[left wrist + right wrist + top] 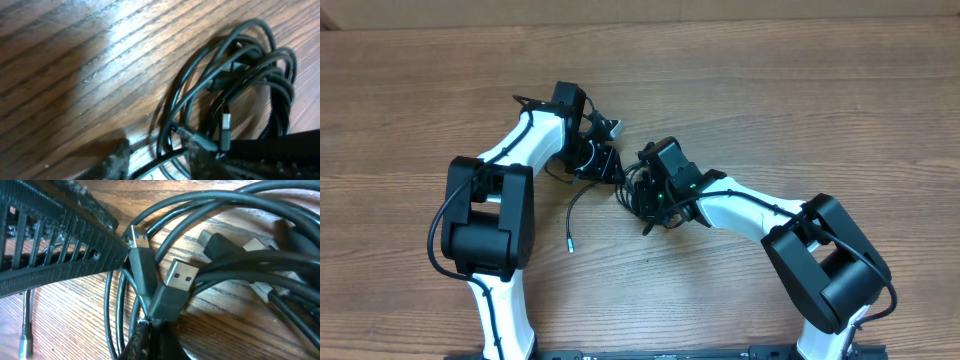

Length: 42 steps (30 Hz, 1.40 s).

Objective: Untangle cables

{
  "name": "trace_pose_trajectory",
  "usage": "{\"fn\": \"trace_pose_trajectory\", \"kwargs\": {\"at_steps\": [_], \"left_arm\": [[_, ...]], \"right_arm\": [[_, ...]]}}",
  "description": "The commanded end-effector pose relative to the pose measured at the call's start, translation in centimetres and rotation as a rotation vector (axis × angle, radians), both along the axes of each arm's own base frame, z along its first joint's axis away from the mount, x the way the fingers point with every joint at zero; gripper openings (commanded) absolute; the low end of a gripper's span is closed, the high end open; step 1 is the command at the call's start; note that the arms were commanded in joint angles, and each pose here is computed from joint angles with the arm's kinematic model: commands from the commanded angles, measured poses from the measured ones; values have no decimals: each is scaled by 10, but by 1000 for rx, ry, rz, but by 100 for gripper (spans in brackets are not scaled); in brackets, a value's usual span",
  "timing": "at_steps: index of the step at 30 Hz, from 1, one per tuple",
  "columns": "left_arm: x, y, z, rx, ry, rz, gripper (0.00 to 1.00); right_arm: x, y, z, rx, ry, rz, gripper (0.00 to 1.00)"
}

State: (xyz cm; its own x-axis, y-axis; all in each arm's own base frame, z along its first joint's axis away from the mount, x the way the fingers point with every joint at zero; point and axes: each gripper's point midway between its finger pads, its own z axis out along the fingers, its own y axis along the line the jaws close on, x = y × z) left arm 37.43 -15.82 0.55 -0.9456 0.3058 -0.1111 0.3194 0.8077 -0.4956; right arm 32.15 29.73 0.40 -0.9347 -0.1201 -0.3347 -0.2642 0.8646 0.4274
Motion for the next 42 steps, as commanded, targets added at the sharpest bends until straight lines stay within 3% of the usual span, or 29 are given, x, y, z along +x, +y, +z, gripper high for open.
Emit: {"fn": "trace_pose_trajectory", "kwargs": {"at_steps": [1,11,14,20,27,33,42], "left_arm": [[-1,28,-24,165,27,23,58],[5,43,-10,122,61,81,59],[6,45,-7,87,71,103,60],[5,27,10,-106,57,47,63],[6,26,10,-114,52,43,67],[6,26,11,-117,52,43,70],[8,15,39,-188,-1,19,69]], "right_arm": [[0,4,11,29,-17,40,4],[5,10,65,122,-91,16,4],[8,9,67,143,-67,-36,4],[15,0,68,196,19,-162,4],[16,-9,63,185,52,-195,4],[9,-18,54,120,59,-176,30],[4,-55,62,53,138,-220,35]]}}
